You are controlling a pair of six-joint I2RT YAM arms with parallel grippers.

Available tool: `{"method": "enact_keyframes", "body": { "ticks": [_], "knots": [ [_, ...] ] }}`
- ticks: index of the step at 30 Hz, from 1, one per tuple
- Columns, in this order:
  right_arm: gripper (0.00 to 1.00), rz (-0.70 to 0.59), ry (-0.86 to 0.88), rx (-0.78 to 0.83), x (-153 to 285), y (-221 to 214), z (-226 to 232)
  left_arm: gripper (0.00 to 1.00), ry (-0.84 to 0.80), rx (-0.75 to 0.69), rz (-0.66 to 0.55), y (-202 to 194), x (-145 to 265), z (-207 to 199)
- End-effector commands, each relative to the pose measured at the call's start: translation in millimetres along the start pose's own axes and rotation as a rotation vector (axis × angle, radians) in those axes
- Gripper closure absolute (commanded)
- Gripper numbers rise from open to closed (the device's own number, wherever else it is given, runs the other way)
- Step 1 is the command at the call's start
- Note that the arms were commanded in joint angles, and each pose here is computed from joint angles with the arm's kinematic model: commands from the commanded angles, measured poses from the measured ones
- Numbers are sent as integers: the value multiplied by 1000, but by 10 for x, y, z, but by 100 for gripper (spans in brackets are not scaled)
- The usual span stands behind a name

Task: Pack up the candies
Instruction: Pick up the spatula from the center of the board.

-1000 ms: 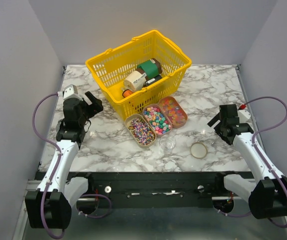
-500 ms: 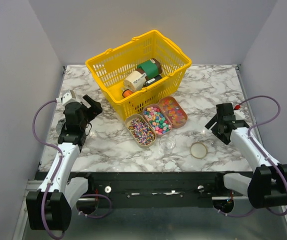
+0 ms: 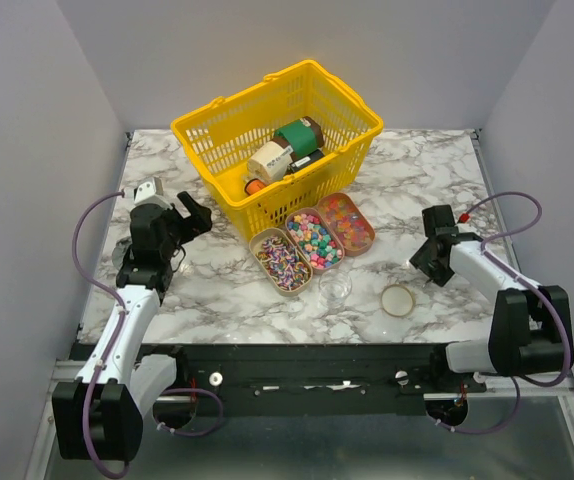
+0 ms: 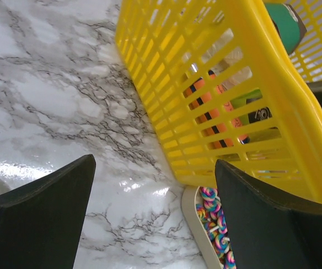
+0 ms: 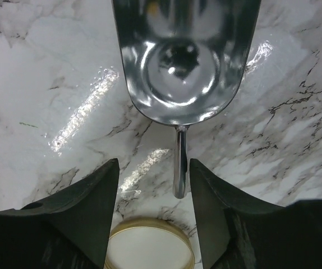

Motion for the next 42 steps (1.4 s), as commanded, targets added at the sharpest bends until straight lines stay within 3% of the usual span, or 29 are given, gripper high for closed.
{"method": "enact_keyframes", "body": {
  "ticks": [1,8,13,14,15,17,24,31,36,42],
  "knots": [
    [39,8,-25,-13,-116,-24,4,1,-104,-85,40,12,43,-143],
    [38,60,-48,-9,-234,-140,-26,1,-121,-85,55,47,77,-204],
    [65,79,-42,4,-245,-165,-20,1,-110,-78,45,242,140,-330],
    [73,84,-39,10,-240,-170,-24,1,-102,-76,38,287,148,-348],
    [86,81,-25,6,-220,-160,-9,1,-83,-75,38,312,161,-343],
    [99,75,-11,7,-200,-145,3,1,-86,-74,9,462,204,-435],
    [100,-16,182,57,114,67,158,1,-153,-75,-32,810,395,-748],
    [99,-162,540,218,779,269,377,1,-600,-147,17,966,769,-1536],
    [99,-232,853,435,1335,109,516,1,-735,-227,155,639,842,-2030],
    [100,-224,1077,704,1739,-305,669,1,-811,-256,328,194,708,-2445]
  ]
}}
Point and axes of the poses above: each gripper's point midway between its finger pads, its own x axis back along the fingers, its own z axis along the line the jaws close on, y = z × x, the point moved 5 cm from there along x, back along the fingers, and after that the axes turned 7 degrees about x, right-handed, at the moved point
